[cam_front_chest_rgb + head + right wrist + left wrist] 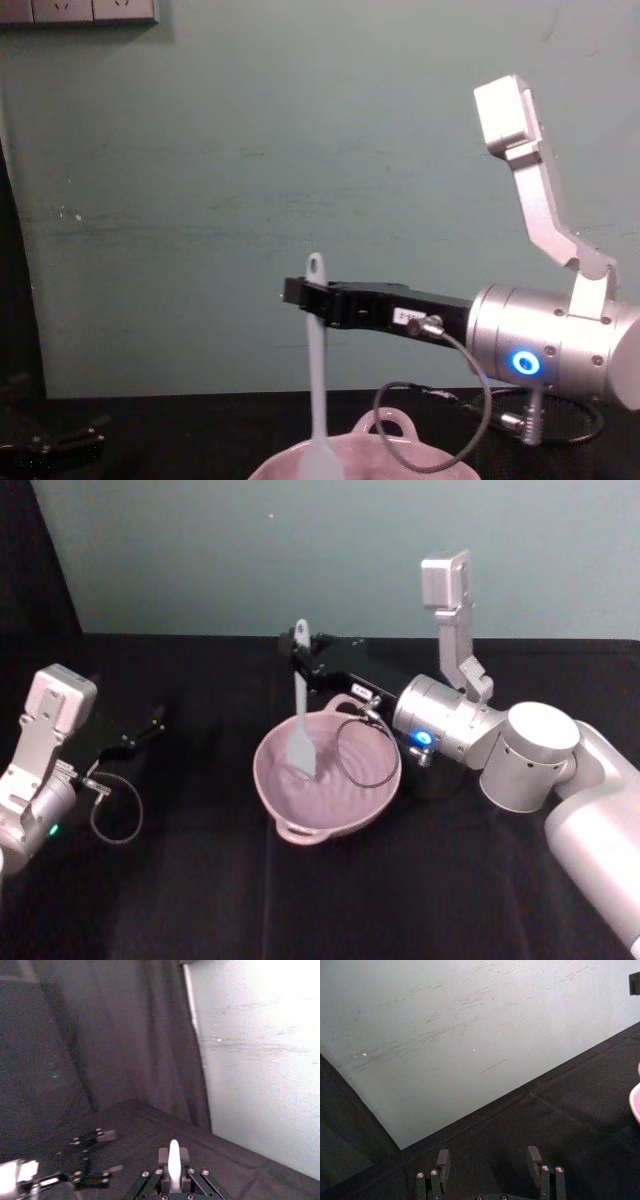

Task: Use the one hand to pick up the spoon and stir the clear water in the bowl.

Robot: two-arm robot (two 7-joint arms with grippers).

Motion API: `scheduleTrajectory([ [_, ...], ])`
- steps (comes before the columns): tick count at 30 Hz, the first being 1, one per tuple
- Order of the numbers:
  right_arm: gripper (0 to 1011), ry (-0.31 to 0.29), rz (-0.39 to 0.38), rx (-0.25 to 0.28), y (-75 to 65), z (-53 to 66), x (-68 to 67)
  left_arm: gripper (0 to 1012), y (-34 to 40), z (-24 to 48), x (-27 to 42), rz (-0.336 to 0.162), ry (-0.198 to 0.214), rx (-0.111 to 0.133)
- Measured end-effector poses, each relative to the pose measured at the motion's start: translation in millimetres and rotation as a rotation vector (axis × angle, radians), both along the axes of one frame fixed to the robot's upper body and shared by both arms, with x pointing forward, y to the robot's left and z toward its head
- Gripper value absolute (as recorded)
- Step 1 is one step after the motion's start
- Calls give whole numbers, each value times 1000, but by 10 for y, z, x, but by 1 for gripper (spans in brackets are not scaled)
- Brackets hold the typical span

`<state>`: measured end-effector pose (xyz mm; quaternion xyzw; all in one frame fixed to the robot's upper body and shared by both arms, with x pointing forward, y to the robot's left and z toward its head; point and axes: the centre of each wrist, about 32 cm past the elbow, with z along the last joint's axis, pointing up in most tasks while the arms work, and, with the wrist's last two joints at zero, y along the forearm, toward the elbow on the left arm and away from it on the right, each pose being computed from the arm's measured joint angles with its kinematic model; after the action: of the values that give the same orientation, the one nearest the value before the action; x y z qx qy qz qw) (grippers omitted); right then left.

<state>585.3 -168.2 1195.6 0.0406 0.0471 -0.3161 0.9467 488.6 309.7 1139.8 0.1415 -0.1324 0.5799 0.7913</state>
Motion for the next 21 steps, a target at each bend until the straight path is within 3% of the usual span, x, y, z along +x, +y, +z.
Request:
scheduleTrajectory([
  [6,114,-6,-58,3,-149,2,51,1011,0,0,0,0,0,0],
  [11,114,-14,-88,8,-276,5,8,1011,0,0,0,0,0,0],
  [16,116,-21,-108,10,-393,0,-113,1011,0,0,0,0,0,0],
  [21,114,-10,-102,20,-415,-23,-252,1011,0,0,0,0,0,0],
])
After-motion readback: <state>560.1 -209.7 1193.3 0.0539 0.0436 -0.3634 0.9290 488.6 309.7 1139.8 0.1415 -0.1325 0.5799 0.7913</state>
